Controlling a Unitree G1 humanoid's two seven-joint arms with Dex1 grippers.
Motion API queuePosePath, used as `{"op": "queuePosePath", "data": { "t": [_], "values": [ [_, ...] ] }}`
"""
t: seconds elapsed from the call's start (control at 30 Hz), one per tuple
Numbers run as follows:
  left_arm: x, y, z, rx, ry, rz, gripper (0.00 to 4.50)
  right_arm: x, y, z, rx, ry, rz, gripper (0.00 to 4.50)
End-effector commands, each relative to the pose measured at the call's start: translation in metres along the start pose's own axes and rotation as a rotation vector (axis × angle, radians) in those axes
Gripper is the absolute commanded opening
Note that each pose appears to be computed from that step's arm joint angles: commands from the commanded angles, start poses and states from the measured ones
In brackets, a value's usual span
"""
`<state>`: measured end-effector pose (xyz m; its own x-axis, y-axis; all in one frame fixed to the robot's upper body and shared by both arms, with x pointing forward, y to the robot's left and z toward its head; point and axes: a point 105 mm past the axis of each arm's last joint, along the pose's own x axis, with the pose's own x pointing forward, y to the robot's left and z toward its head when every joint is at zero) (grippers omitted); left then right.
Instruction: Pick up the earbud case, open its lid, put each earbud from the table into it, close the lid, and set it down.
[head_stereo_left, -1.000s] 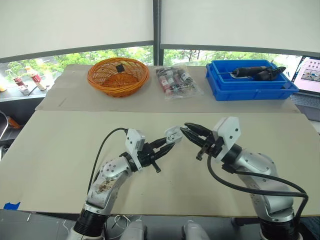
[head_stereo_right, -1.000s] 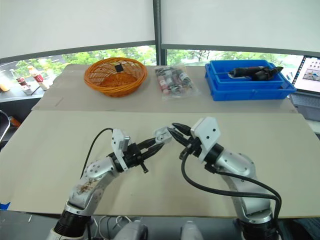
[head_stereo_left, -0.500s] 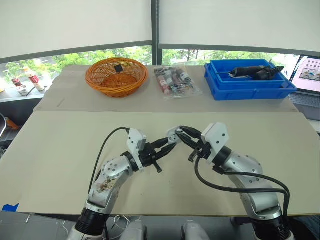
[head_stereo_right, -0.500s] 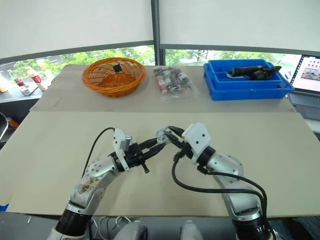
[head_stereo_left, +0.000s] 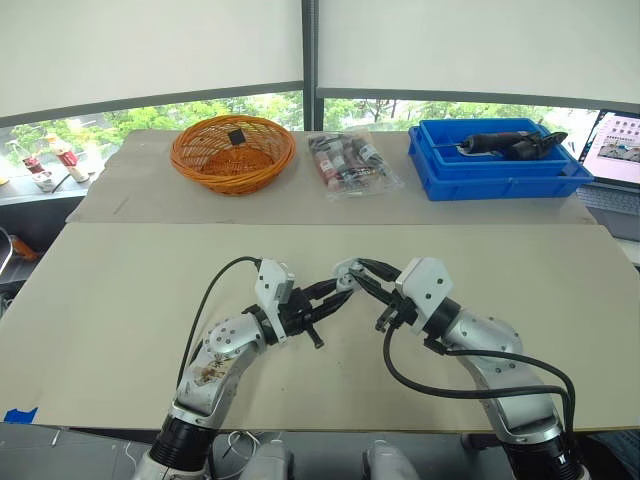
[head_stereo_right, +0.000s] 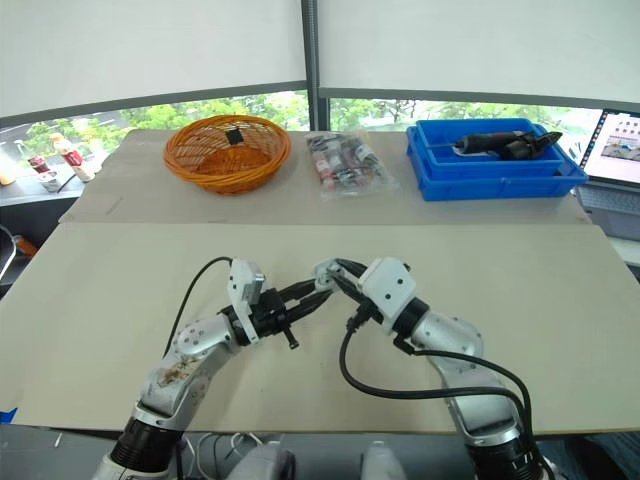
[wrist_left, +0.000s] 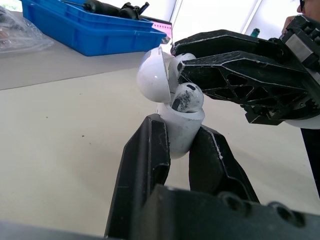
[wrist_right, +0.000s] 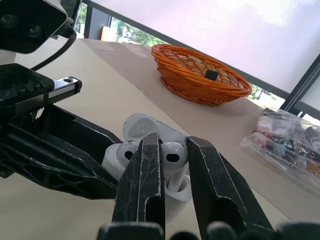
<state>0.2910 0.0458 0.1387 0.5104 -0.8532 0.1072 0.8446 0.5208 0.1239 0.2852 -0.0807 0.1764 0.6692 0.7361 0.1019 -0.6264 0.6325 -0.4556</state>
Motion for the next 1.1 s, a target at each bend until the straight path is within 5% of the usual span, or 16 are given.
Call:
{"op": "queuePosePath", "data": {
  "t": [0.03, 0.23, 0.53, 0.83, 1.1],
  "values": [
    [0.002, -0.004, 0.018, 0.060, -0.072, -0.020, 0.53, -0.002, 0.002, 0.009, 0.039, -0.026, 0.000, 1.70],
    [0.001, -0.003, 0.016, 0.065, -0.065, -0.019, 0.53, -0.010, -0.011, 0.025, 0.107, -0.040, -0.013, 3.75],
    [0.000, -0.004, 0.013, 0.058, -0.048, -0.050, 0.53, -0.045, -0.045, 0.036, 0.210, 0.049, -0.020, 3.79],
    [0.016, -0.038, 0.011, 0.035, -0.037, -0.349, 0.53, -0.053, -0.076, 0.039, 0.139, 0.157, 0.064, 3.79],
    [0.027, -0.057, 0.017, -0.015, -0.024, -0.580, 0.53, -0.048, -0.080, 0.028, 0.112, 0.290, 0.251, 1.22]
  ]
}}
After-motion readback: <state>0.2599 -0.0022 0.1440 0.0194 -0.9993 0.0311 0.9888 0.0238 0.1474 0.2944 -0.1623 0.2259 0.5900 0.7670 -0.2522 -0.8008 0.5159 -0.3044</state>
